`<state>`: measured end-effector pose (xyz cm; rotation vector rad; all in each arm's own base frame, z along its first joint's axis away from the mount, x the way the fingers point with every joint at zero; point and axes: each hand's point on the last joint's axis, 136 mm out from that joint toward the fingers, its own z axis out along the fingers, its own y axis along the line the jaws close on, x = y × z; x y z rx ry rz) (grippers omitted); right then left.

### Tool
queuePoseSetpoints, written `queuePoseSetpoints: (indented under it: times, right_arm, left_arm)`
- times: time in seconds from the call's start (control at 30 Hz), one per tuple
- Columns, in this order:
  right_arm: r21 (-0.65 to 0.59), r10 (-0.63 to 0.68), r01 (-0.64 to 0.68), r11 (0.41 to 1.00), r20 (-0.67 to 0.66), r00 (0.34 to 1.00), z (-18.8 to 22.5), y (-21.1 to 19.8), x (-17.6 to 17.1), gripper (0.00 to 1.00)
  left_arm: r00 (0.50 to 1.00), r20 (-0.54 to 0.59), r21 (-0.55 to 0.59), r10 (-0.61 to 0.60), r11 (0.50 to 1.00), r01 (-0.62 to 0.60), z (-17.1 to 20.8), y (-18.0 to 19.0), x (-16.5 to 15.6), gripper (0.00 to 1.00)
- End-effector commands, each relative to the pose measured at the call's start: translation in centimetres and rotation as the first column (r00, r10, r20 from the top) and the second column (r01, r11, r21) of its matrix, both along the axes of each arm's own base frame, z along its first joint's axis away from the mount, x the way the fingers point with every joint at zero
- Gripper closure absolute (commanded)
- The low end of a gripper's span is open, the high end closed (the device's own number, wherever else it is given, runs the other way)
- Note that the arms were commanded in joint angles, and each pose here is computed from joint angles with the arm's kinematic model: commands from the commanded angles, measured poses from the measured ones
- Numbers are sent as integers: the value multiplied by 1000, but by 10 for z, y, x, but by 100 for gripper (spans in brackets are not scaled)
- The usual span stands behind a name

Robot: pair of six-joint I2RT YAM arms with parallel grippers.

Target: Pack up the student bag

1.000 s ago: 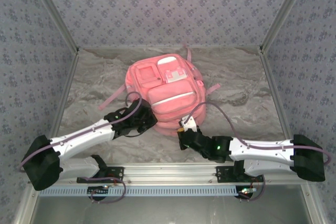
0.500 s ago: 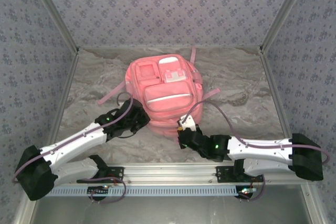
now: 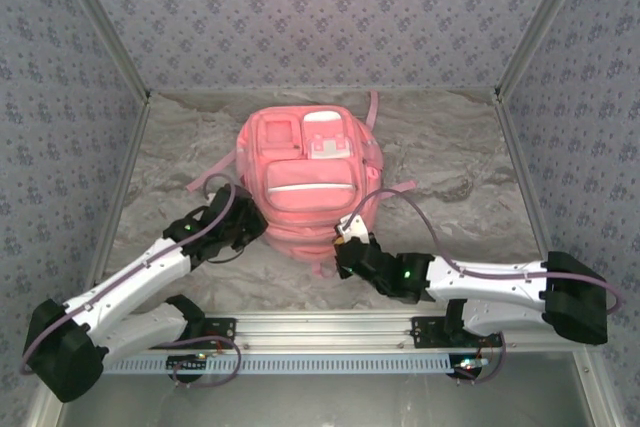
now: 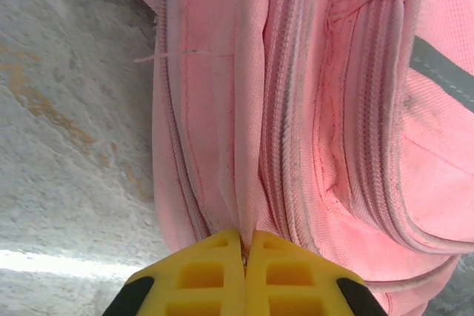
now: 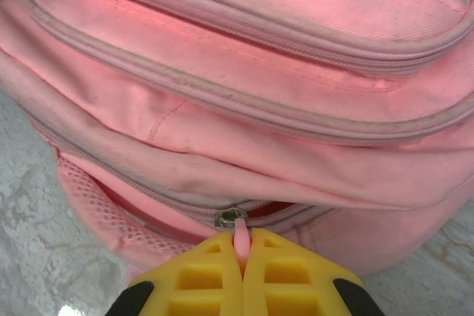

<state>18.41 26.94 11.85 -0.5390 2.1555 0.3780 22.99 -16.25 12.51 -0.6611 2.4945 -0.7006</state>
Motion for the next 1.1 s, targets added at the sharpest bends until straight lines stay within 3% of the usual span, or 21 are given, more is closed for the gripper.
queuePoseSetpoints:
  times: [0.0,0.2,0.27,0.4,0.6,1.07]
  right_arm:
    - [44,2,-2,999,-11,1000,6,17,8,100]
    - [154,32,-25,988,-41,999,15,65,15,100]
    - [181,52,-41,983,-59,997,16,81,14,100]
    - [186,70,-58,981,-62,996,17,96,11,100]
    - [192,66,-50,980,-79,995,12,96,9,100]
    - [197,55,-39,980,-79,995,6,91,8,100]
  left_arm:
    - [999,40,29,8,1000,-10,14,17,10,100]
    - [1000,19,65,14,998,-16,23,41,19,95]
    - [999,0,9,34,999,-34,23,44,15,75]
    - [996,-46,-78,71,994,-75,24,44,-4,64]
    - [975,-182,-248,125,954,-169,4,29,-27,56]
    - [969,-220,-267,108,949,-166,-22,-4,-10,40]
